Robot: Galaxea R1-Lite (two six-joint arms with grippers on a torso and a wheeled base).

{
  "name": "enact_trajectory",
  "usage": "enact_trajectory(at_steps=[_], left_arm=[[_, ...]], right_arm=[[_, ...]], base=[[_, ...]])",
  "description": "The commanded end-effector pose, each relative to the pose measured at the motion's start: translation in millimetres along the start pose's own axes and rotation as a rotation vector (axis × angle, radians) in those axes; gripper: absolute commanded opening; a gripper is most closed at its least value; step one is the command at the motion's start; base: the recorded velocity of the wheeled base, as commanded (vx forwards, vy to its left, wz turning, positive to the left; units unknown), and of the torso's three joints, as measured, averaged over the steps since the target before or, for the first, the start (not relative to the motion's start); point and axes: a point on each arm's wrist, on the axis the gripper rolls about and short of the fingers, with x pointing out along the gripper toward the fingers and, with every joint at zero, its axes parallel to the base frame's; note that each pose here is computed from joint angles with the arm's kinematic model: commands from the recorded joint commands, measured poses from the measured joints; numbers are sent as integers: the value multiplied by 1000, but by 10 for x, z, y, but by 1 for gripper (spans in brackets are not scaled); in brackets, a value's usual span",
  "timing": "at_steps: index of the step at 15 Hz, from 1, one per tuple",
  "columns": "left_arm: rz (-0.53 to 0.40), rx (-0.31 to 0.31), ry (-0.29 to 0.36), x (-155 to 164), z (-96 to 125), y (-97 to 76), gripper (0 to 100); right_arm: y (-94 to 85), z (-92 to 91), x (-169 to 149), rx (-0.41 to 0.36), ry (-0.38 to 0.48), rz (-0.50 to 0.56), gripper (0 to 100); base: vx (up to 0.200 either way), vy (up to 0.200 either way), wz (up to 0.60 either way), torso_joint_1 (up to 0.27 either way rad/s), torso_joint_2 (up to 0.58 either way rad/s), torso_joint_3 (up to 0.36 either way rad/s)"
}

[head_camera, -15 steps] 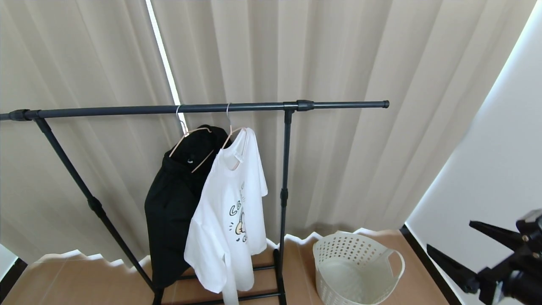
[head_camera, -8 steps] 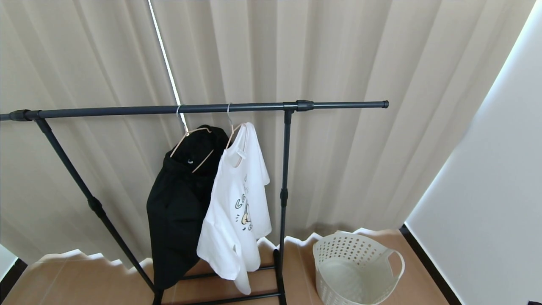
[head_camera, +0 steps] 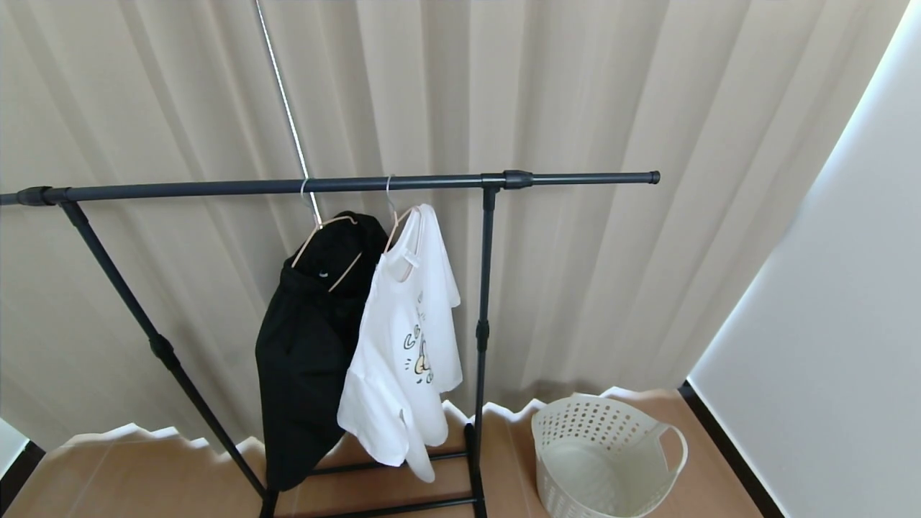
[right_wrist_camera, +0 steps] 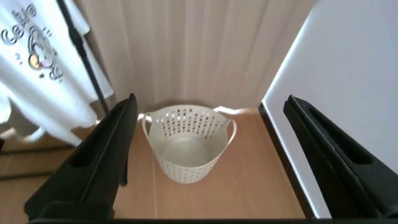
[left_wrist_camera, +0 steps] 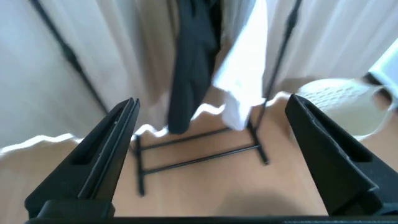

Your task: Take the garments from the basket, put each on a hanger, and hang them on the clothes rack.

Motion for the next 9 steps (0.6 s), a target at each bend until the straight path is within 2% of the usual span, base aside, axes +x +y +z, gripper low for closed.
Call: enact_trajectory(at_steps=[1, 9], left_arm=[[6, -4, -31, -22, -8, -4, 100], [6, -2, -31, -22, -8, -4, 100]], right_arm=[[3, -1, -31, 21, -36, 31, 100], [7, -3, -31, 29, -34, 48, 100]], base=[[0, 0, 0, 0, 0, 0], [0, 0, 0, 0, 0, 0]])
